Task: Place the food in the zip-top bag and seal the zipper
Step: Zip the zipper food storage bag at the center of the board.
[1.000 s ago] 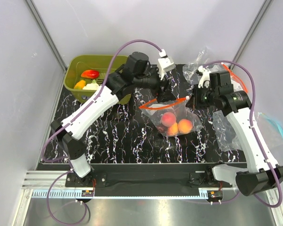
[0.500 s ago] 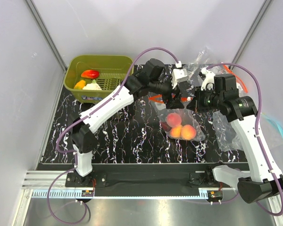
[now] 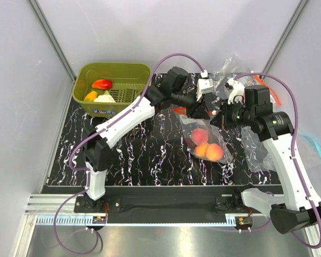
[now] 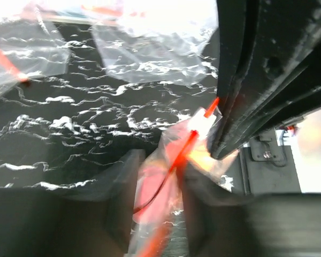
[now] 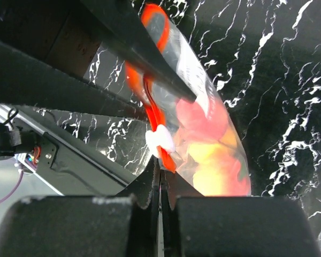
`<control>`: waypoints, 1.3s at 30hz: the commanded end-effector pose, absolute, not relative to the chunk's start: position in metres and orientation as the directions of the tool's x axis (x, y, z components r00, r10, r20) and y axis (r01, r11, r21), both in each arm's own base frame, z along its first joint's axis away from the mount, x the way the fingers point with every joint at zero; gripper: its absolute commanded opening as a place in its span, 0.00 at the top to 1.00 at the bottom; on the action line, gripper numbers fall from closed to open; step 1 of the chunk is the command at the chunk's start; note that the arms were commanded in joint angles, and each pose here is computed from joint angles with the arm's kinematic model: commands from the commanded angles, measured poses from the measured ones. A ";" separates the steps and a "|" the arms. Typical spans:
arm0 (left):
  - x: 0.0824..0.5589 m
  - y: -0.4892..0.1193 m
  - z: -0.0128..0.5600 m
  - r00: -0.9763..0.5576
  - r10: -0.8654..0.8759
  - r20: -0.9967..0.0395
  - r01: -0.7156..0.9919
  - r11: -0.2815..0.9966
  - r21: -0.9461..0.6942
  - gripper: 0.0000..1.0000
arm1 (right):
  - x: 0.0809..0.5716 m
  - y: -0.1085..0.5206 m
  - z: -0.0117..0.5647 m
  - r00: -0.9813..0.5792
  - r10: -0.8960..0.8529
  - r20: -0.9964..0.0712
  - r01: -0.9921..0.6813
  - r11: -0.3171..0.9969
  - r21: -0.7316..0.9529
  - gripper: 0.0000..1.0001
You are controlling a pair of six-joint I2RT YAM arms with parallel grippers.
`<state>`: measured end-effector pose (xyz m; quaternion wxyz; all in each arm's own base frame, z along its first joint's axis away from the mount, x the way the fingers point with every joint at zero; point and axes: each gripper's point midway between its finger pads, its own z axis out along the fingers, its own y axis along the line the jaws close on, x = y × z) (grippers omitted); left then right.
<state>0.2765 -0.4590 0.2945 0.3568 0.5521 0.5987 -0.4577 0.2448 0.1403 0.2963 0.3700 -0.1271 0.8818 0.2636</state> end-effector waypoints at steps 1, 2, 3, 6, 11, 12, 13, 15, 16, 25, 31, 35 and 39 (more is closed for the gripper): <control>0.290 -0.456 0.314 -0.084 0.264 -0.961 0.994 -0.045 -0.099 0.74 | 0.237 0.146 0.310 -0.649 -0.033 -0.760 -0.474 0.799 0.370 1.00; 0.289 -0.453 0.313 -0.083 0.269 -0.960 0.994 -0.040 -0.097 0.76 | 0.237 0.146 0.311 -0.643 -0.030 -0.765 -0.477 0.797 0.370 1.00; 0.286 -0.448 0.317 -0.078 0.267 -0.960 0.995 -0.038 -0.091 0.79 | 0.237 0.146 0.311 -0.639 -0.026 -0.769 -0.476 0.798 0.369 1.00; 0.275 -0.440 0.309 -0.098 0.288 -0.953 0.992 -0.050 -0.117 0.97 | 0.239 0.147 0.314 -0.617 -0.015 -0.787 -0.486 0.793 0.366 1.00; 0.263 -0.424 0.327 -0.090 0.307 -0.947 0.994 -0.035 -0.106 1.00 | 0.242 0.150 0.316 -0.610 -0.011 -0.792 -0.495 0.786 0.370 0.96; 0.261 -0.419 0.332 -0.091 0.321 -0.943 0.994 -0.022 -0.103 1.00 | 0.242 0.150 0.315 -0.612 -0.011 -0.791 -0.494 0.786 0.371 0.92; 0.260 -0.417 0.338 -0.081 0.323 -0.943 0.996 -0.021 -0.092 1.00 | 0.243 0.150 0.315 -0.609 -0.012 -0.793 -0.495 0.787 0.369 0.86; 0.256 -0.408 0.350 -0.064 0.330 -0.942 0.997 -0.011 -0.072 1.00 | 0.242 0.148 0.314 -0.597 -0.018 -0.802 -0.501 0.790 0.355 0.64; 0.254 -0.406 0.355 -0.055 0.328 -0.943 0.998 -0.008 -0.061 1.00 | 0.244 0.148 0.317 -0.572 -0.024 -0.820 -0.515 0.788 0.336 0.56; 0.222 -0.390 0.378 -0.043 0.322 -0.946 0.997 -0.041 -0.060 1.00 | 0.230 0.162 0.340 -0.181 -0.038 -0.983 -0.741 0.663 0.111 0.30; 0.215 -0.379 0.367 -0.040 0.367 -0.930 0.998 -0.023 -0.051 1.00 | 0.234 0.177 0.349 -0.170 -0.065 -0.983 -0.807 0.581 0.101 0.37; 0.212 -0.374 0.360 -0.037 0.388 -0.921 0.998 -0.026 -0.051 1.00 | 0.238 0.182 0.355 -0.157 -0.061 -0.986 -0.826 0.556 0.097 0.36; 0.210 -0.372 0.360 -0.035 0.390 -0.920 0.998 -0.027 -0.049 1.00 | 0.235 0.188 0.363 -0.147 -0.054 -0.988 -0.851 0.516 0.099 0.36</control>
